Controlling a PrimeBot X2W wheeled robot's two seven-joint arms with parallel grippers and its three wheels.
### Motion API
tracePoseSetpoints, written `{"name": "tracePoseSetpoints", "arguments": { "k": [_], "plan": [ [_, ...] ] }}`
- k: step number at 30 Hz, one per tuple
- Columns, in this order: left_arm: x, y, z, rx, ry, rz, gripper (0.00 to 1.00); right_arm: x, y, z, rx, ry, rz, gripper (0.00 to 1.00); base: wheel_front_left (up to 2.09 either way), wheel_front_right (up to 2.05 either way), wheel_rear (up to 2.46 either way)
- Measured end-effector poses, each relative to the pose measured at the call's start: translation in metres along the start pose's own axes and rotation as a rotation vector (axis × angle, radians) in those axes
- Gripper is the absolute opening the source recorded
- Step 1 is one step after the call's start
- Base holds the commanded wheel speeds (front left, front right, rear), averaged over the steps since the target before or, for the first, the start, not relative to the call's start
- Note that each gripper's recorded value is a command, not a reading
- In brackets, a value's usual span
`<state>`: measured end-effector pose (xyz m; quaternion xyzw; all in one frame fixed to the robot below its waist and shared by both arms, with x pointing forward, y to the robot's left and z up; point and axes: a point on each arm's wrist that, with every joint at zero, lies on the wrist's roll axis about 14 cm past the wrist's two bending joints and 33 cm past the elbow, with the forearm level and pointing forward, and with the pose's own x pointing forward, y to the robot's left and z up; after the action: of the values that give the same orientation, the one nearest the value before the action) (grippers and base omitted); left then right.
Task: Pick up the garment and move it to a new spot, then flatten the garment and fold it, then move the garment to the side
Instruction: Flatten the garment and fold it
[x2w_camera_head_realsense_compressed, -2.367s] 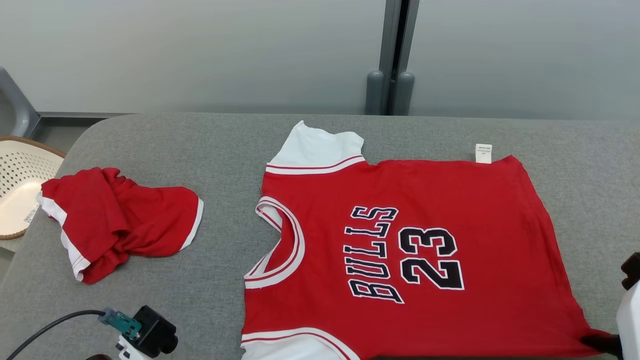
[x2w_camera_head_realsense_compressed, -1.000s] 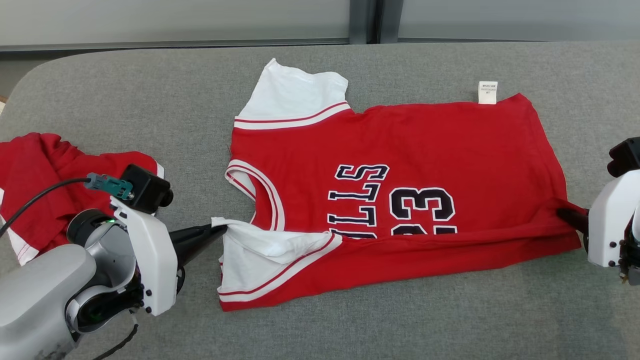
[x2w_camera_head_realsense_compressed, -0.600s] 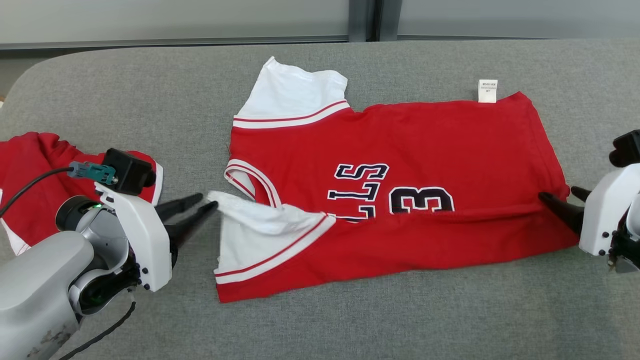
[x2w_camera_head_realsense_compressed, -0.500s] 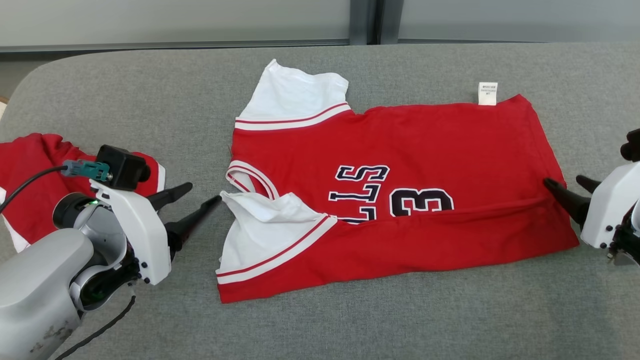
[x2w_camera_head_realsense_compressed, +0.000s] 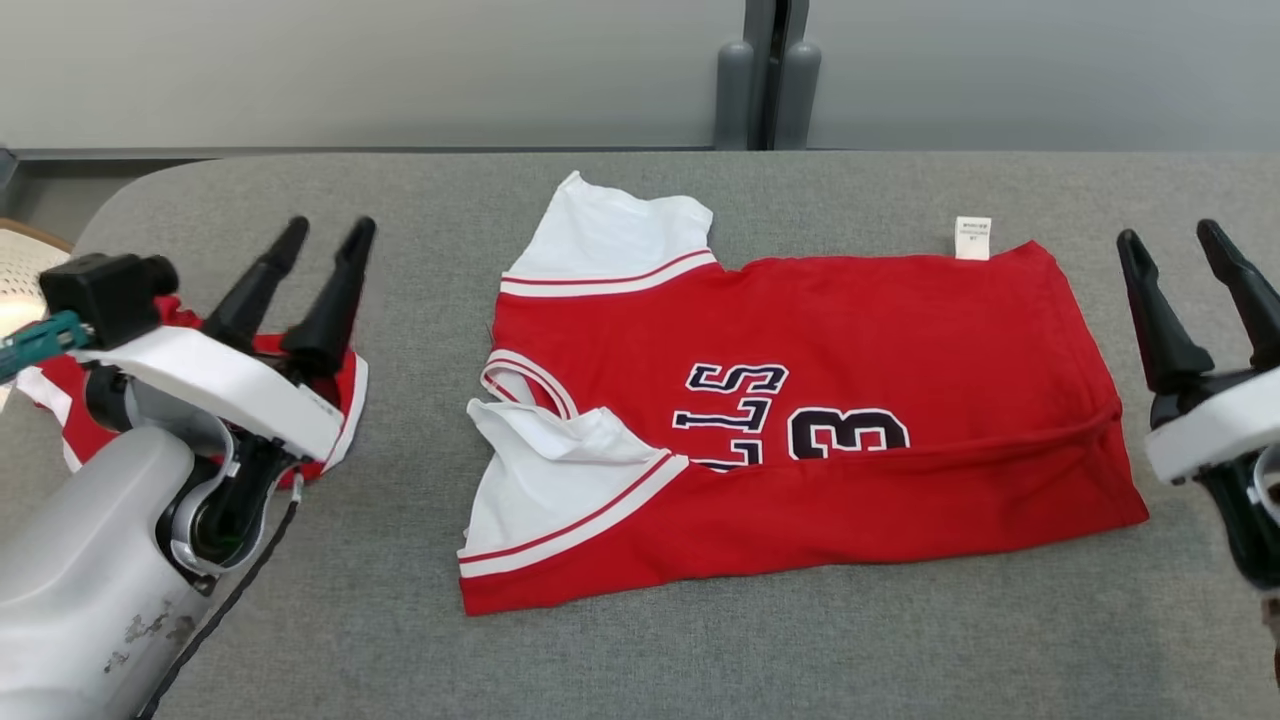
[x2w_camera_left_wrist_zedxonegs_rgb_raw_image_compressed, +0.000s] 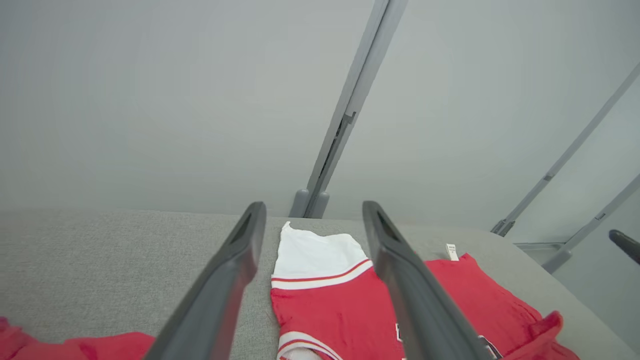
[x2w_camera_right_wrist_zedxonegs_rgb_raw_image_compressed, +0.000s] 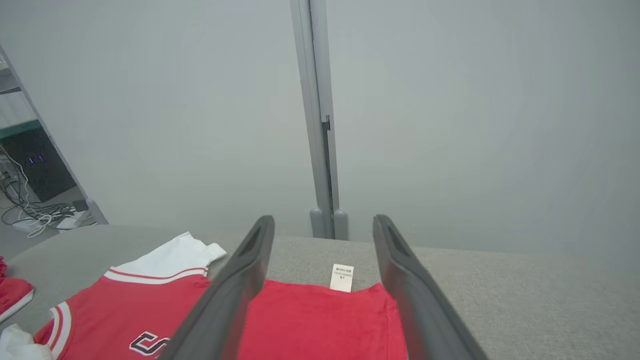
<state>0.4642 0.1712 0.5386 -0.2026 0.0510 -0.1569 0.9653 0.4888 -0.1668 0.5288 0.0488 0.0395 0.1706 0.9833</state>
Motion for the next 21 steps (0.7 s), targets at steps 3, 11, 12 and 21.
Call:
{"name": "tracePoseSetpoints", "arguments": {
  "k": [3,11,12,21],
  "plan": [
    [-0.004,0.004,0.035,0.049,-0.144,0.058,1.0,-0.007,0.004,0.006,-0.048,-0.1,0.0,1.0,0.0,0.0,0.0],
    [-0.038,-0.007,0.018,0.008,-0.297,0.153,1.0,-0.023,0.014,-0.007,-0.047,-0.178,-0.068,1.0,0.0,0.0,0.0],
    [-0.041,-0.008,0.01,-0.007,-0.293,0.17,1.0,-0.025,0.019,-0.006,-0.045,-0.19,-0.068,1.0,0.0,0.0,0.0],
    [-0.07,0.0,-0.071,0.009,-0.14,0.275,1.0,-0.049,0.039,-0.033,0.025,-0.166,-0.125,1.0,0.0,0.0,0.0]
  ]
}}
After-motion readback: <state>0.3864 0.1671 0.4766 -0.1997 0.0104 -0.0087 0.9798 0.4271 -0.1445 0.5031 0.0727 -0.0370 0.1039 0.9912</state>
